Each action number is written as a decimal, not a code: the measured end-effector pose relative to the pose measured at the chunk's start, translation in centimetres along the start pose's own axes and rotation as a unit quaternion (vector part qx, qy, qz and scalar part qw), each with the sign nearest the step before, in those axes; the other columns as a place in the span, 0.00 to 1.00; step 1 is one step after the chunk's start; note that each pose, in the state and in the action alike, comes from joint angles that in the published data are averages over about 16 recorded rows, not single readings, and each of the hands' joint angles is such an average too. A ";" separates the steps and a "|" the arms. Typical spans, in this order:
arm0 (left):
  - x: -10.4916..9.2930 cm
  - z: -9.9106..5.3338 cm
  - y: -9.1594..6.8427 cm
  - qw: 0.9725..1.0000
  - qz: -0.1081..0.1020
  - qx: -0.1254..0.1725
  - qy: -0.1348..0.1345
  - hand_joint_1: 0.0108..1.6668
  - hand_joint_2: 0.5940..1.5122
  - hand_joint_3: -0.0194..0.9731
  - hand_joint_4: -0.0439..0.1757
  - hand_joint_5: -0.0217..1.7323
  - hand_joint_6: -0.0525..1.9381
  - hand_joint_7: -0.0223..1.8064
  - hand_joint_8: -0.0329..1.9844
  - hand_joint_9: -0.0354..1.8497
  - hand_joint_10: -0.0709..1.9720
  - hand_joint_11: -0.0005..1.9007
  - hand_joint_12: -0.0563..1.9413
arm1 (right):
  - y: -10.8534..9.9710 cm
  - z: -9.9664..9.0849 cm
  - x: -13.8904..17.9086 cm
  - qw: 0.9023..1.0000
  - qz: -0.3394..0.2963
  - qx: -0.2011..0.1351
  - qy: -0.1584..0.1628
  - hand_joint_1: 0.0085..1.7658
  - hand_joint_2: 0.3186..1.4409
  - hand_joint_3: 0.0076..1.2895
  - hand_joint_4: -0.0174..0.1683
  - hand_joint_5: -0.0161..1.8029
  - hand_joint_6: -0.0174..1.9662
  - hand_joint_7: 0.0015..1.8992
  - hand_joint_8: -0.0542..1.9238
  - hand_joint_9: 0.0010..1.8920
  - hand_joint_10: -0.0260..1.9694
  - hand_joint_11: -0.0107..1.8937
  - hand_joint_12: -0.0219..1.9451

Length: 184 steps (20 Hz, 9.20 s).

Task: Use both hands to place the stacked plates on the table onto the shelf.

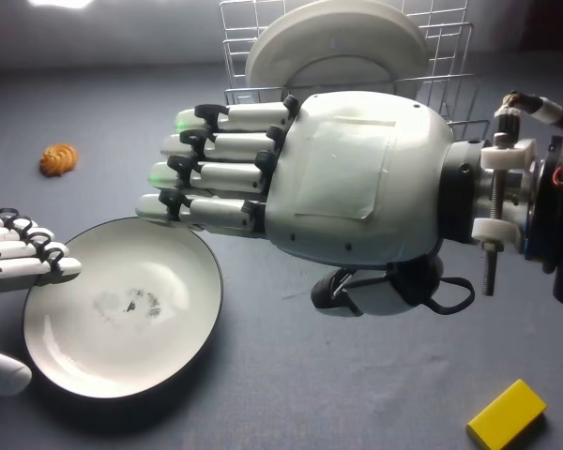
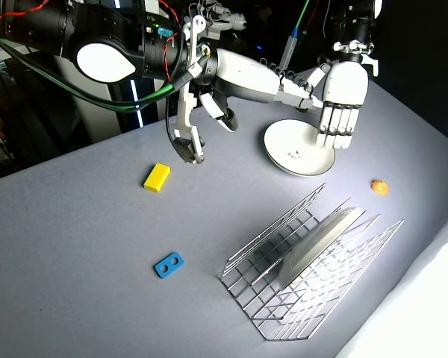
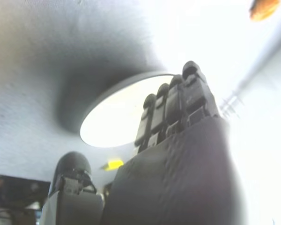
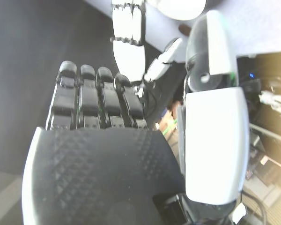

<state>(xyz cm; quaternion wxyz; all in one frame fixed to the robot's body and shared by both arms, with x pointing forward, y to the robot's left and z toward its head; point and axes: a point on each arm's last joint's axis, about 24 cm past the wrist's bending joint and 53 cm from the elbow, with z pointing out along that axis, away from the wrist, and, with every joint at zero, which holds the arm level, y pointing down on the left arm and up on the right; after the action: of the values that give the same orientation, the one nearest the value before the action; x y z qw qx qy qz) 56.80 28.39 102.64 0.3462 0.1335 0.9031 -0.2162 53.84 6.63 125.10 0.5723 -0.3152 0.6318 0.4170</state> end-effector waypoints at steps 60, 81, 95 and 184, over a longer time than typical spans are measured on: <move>1.5 1.0 2.1 0.998 -0.051 -0.037 0.006 0.00 0.60 0.02 0.18 0.02 0.02 0.01 0.01 0.03 0.01 0.01 0.03 | 0.2 14.4 5.3 0.998 -0.053 -0.026 -0.017 0.72 0.63 0.00 0.05 0.47 0.31 0.50 0.42 0.47 0.59 0.37 0.83; -8.8 -3.3 3.5 0.991 -0.027 -0.041 -0.121 0.00 0.60 0.02 0.21 0.03 0.03 0.04 0.02 0.03 0.01 0.01 0.03 | 1.6 5.9 -2.2 0.998 -0.041 -0.035 -0.045 0.73 0.63 0.01 0.07 0.48 0.53 0.51 0.53 0.46 0.68 0.37 0.86; -9.5 -4.5 -0.3 0.991 0.022 0.023 -0.132 0.00 0.60 0.02 0.21 0.03 0.03 0.04 0.02 0.03 0.01 0.01 0.03 | -3.2 0.9 -9.3 0.987 0.132 0.012 -0.086 0.73 0.63 0.00 0.08 0.49 0.53 0.52 0.52 0.47 0.67 0.38 0.84; -3.7 -16.6 -25.7 0.825 0.288 0.476 -0.102 0.00 0.59 0.01 0.22 0.07 0.03 0.08 0.02 0.07 0.01 0.01 0.12 | -17.3 -8.3 -7.2 0.937 0.259 0.187 -0.138 0.50 0.62 0.00 0.08 0.12 0.03 0.10 0.04 0.08 0.05 0.01 0.40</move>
<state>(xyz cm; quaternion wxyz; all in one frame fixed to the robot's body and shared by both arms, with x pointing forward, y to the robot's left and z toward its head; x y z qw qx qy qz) 40.06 13.65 123.91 0.3766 0.5127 0.5678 -0.5224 66.20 -9.19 129.34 0.5742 0.0327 0.6733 0.4647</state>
